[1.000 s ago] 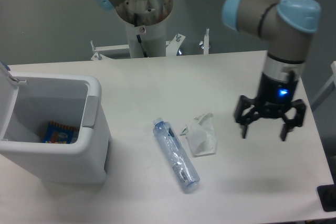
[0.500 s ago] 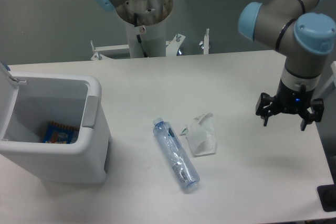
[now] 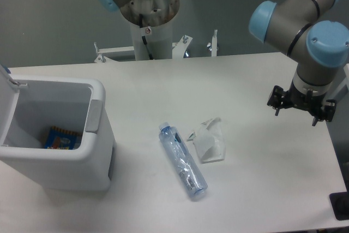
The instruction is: Open the trash can
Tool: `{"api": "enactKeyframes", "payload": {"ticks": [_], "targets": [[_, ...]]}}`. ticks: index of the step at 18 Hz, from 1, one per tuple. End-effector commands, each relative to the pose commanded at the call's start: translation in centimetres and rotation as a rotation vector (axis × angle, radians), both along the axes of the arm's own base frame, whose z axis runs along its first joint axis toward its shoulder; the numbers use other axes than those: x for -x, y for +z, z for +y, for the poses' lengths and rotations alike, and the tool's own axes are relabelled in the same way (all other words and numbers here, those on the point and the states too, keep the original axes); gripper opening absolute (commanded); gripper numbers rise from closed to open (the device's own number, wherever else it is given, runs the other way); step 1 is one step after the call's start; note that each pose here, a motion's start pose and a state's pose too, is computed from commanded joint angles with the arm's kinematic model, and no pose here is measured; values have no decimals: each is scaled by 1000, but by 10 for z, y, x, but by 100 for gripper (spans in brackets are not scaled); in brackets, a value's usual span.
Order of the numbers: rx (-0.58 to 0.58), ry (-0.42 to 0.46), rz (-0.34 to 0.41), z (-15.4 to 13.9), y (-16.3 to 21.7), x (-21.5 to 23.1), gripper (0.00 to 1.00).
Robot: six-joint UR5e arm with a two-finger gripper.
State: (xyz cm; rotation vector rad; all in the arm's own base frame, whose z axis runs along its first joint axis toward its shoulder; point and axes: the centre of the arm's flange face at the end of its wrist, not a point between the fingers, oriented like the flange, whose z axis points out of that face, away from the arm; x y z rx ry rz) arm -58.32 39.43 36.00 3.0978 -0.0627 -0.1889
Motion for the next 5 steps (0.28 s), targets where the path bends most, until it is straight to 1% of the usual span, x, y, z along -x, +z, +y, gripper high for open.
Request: {"api": "enactKeyframes", "payload": {"ticks": [5], "targets": [[3,-1,-4,0,-4,-2,100]]}}
